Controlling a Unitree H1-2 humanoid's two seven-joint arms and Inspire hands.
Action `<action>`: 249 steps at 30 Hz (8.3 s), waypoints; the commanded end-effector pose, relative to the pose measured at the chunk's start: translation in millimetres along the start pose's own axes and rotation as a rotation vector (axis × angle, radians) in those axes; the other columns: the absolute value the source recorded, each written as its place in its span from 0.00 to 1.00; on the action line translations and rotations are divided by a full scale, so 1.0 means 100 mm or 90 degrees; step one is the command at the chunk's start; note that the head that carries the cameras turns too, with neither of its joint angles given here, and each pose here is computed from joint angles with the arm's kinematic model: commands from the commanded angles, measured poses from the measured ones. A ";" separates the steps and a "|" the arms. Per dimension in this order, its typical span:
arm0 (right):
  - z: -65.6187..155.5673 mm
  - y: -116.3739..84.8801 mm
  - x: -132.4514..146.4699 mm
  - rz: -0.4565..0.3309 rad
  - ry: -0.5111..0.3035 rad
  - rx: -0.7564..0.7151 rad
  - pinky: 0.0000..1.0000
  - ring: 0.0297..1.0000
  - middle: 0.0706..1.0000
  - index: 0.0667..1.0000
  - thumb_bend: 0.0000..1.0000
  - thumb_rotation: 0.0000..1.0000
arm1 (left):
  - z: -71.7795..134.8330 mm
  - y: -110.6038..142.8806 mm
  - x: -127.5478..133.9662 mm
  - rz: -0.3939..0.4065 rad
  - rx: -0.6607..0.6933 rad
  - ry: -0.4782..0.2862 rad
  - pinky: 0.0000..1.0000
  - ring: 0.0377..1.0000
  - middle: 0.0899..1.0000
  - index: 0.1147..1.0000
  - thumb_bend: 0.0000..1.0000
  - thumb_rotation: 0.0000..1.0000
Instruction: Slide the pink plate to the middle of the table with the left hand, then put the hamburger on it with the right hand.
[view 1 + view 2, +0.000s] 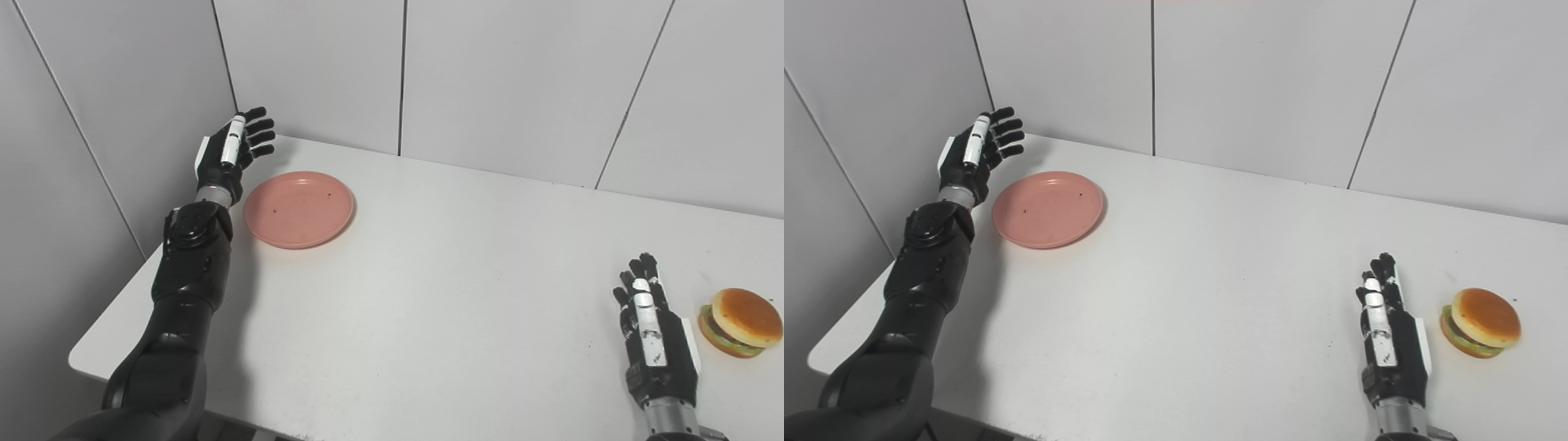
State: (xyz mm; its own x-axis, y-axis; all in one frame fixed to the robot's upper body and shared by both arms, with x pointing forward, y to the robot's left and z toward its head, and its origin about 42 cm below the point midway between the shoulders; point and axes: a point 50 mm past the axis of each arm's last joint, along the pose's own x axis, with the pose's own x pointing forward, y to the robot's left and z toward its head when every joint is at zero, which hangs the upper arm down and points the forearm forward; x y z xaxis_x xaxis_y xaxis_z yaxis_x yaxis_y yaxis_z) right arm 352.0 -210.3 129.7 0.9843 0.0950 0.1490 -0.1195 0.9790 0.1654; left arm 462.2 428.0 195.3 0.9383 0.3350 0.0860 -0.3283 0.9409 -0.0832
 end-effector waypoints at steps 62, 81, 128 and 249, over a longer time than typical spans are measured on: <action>0.07 0.14 -0.06 -0.008 -0.007 -0.008 0.97 0.99 1.00 1.00 0.50 0.81 | -0.47 -1.02 -0.37 -0.122 -0.026 0.041 0.71 0.74 0.71 0.67 0.26 0.96; 0.05 0.34 0.01 0.011 -0.024 -0.044 0.99 0.99 1.00 1.00 0.49 0.77 | -0.62 -1.84 -1.11 -0.251 -0.068 0.085 0.71 0.75 0.72 0.68 0.26 0.90; 1.31 -0.35 0.26 0.011 -0.164 -0.431 0.81 0.87 0.89 0.92 0.65 0.56 | -0.88 -2.32 -1.97 -0.364 -0.115 0.103 0.74 0.78 0.75 0.71 0.22 0.98; 1.23 0.61 0.50 0.360 -0.171 -0.837 0.16 0.20 0.43 0.45 0.52 0.00 | -0.87 -2.60 -2.17 -0.347 -0.140 0.121 0.76 0.79 0.76 0.72 0.20 0.98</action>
State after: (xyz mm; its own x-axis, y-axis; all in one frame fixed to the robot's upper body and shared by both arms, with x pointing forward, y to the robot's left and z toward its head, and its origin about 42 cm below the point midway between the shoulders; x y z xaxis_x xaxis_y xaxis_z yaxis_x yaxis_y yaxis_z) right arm 375.1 -177.7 243.1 0.8183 0.5746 0.0142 -0.1893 0.2928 -0.9373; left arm 355.5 112.3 115.9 0.9753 -0.2197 0.0230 0.2174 0.9361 -0.2764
